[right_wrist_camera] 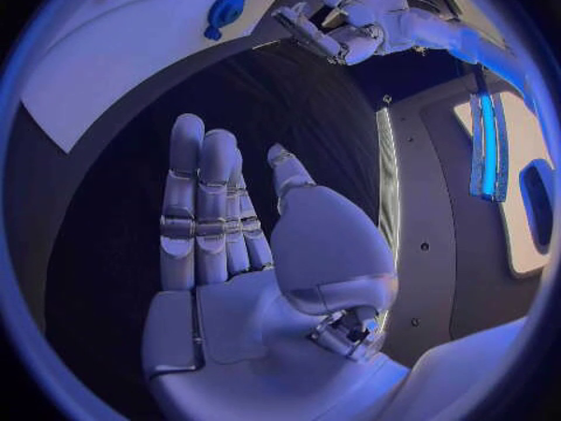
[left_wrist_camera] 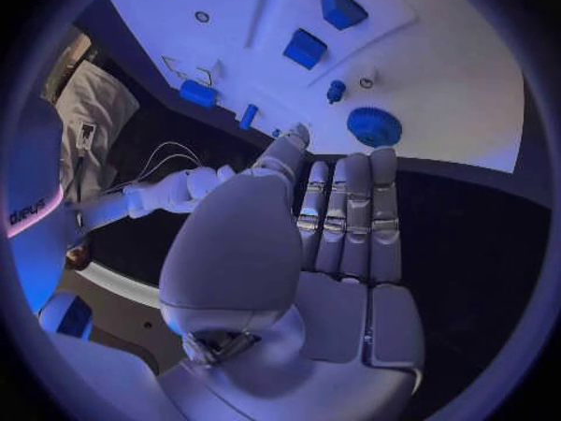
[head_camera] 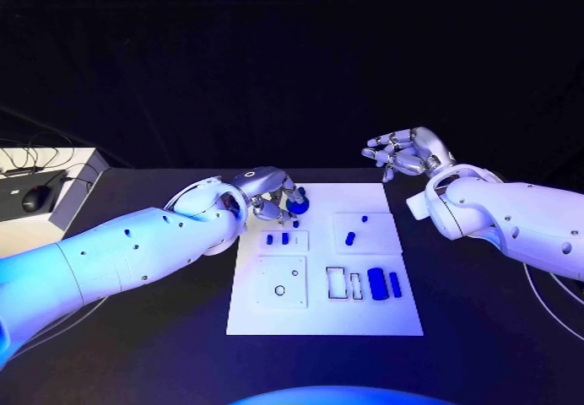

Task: Assemble the parts on the task board

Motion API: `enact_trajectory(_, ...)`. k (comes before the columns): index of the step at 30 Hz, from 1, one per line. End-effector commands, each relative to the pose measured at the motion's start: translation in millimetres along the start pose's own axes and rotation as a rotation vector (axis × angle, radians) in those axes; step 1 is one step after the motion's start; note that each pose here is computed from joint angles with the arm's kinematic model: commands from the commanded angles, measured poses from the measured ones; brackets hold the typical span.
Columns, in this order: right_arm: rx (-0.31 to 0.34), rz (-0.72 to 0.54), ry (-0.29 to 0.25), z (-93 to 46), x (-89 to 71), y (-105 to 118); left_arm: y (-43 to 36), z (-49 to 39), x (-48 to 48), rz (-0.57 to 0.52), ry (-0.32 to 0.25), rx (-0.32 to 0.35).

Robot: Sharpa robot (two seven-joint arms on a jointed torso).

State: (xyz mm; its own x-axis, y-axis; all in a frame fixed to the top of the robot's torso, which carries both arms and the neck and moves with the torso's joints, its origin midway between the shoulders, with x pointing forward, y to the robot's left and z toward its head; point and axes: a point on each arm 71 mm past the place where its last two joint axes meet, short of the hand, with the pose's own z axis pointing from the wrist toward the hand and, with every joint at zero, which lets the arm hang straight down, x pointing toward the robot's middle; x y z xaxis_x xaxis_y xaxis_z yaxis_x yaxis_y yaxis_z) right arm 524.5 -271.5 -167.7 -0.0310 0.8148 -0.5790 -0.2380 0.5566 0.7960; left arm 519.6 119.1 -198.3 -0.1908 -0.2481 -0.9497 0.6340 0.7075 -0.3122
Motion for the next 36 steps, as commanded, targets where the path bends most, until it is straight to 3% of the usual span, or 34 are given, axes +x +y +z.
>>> enact_trajectory(1, -0.023, 0.010, -0.008, 0.3, 0.5, 2.9, -4.5, 3.6, 5.1, 0.089, 0.044, 0.018)
enact_trajectory(16, -0.027, 0.013, -0.008, 0.5, 2.2, 4.5, -9.2, 15.1, 17.4, 0.101, 0.125, 0.006)
enact_trajectory(25, -0.029, 0.014, -0.007, 0.2, 2.6, 5.5, -6.6, 18.8, 22.2, 0.107, 0.171, -0.025)
enact_trajectory(36, -0.029, 0.015, -0.006, 0.0, 2.5, 5.9, -3.3, 19.8, 23.1, 0.114, 0.175, -0.043)
